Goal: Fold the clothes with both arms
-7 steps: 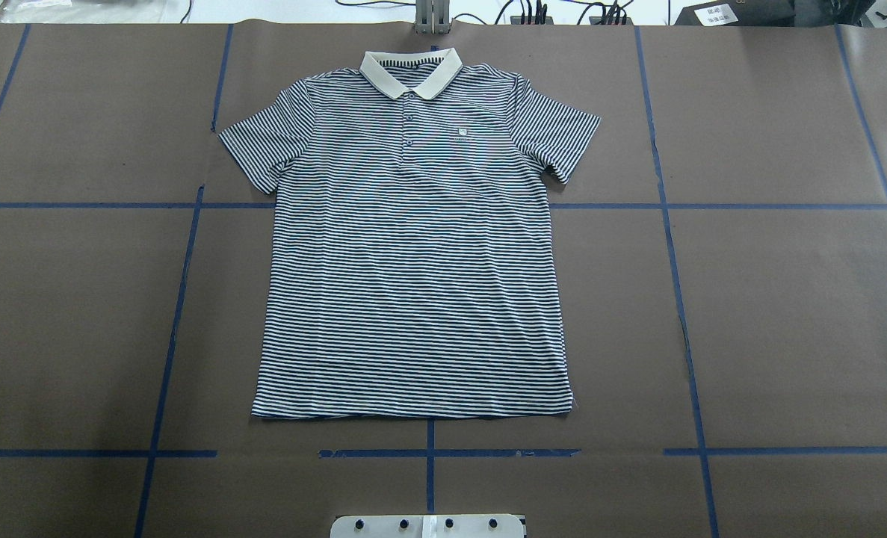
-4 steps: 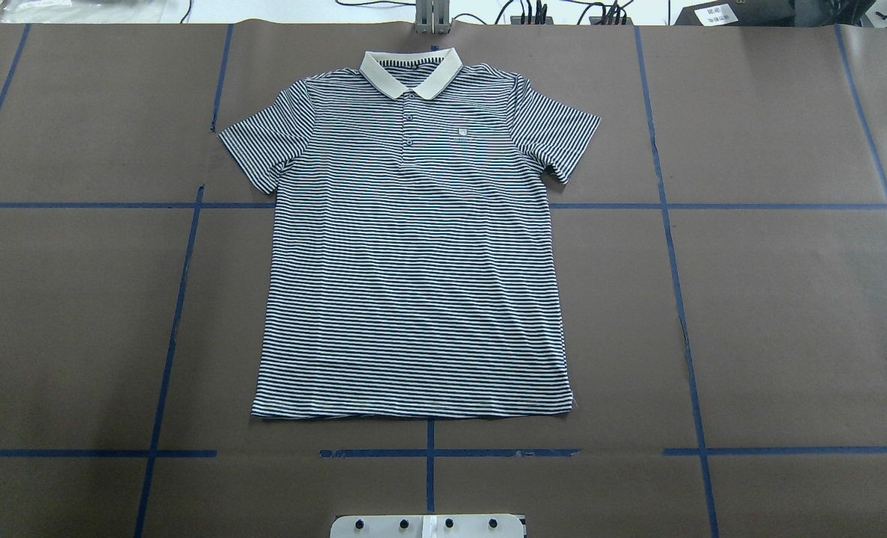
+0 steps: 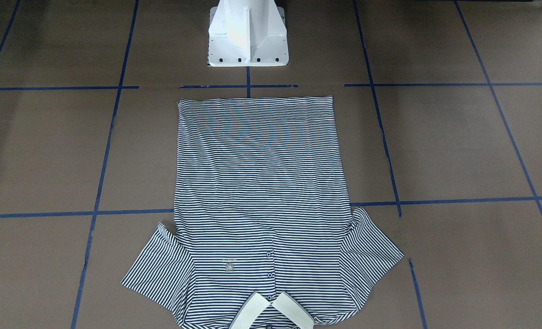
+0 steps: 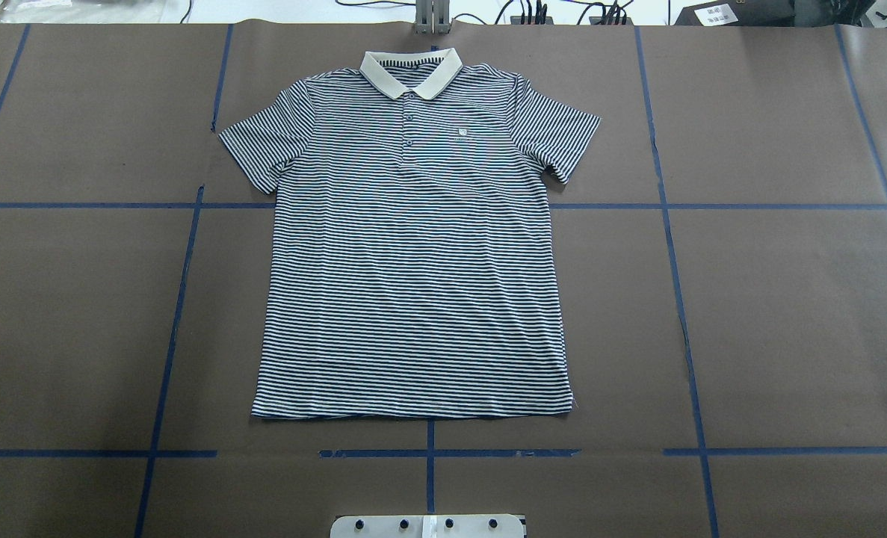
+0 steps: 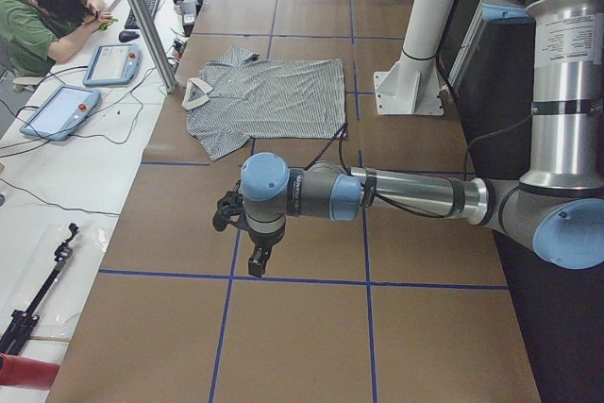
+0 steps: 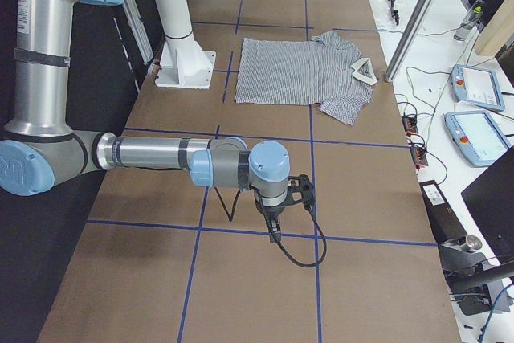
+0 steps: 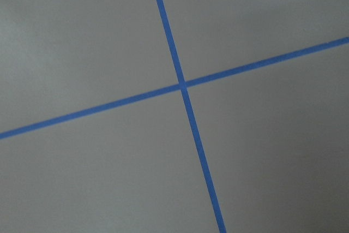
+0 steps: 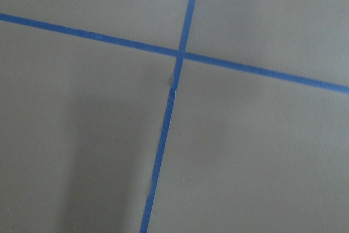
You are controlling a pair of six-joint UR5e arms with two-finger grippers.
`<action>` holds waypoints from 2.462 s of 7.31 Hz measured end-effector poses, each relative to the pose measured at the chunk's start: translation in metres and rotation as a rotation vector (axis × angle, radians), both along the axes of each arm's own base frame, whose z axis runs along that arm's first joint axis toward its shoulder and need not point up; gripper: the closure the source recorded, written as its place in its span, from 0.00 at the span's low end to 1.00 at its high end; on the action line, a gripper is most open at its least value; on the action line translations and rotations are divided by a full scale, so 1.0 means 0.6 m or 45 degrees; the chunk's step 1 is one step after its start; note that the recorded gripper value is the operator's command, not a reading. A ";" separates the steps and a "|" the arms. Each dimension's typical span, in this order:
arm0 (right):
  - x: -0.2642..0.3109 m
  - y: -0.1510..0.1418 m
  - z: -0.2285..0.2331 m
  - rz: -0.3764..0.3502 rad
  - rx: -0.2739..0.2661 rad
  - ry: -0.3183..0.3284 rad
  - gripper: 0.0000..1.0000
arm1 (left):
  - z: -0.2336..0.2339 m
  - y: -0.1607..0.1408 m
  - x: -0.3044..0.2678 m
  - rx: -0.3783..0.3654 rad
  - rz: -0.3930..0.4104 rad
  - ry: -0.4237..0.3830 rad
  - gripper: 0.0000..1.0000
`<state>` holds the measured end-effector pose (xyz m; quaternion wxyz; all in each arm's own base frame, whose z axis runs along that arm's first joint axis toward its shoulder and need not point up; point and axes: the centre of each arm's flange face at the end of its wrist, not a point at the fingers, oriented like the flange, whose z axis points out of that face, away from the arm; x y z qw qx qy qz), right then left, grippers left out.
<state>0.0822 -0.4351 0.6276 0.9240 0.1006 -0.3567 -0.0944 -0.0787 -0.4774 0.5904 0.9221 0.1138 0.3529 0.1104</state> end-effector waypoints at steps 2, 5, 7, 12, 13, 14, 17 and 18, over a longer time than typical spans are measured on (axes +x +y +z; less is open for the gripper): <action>-0.023 -0.044 -0.047 -0.030 0.294 0.012 0.00 | -0.045 -0.030 -0.002 0.233 -0.006 -0.023 0.00; -0.034 -0.135 -0.076 0.024 0.350 -0.059 0.00 | -0.055 -0.102 -0.004 0.654 -0.068 -0.006 0.00; -0.063 -0.231 -0.120 -0.007 0.376 -0.124 0.03 | -0.074 -0.151 -0.001 0.609 -0.208 0.079 0.00; -0.344 -0.385 -0.373 0.118 0.236 -0.251 0.00 | -0.096 -0.177 0.039 0.571 -0.227 0.136 0.00; -0.397 -0.412 -0.411 0.184 0.212 -0.261 0.00 | -0.099 -0.178 0.048 0.574 -0.217 0.140 0.00; -0.460 -0.434 -0.434 0.236 0.204 -0.287 0.02 | -0.102 -0.179 0.056 0.577 -0.207 0.143 0.00; -0.681 -0.442 -0.439 0.345 0.240 -0.223 0.23 | -0.107 -0.184 0.077 0.582 -0.182 0.147 0.00; -0.726 -0.437 -0.432 0.344 0.238 -0.199 0.27 | -0.109 -0.187 0.082 0.584 -0.177 0.148 0.00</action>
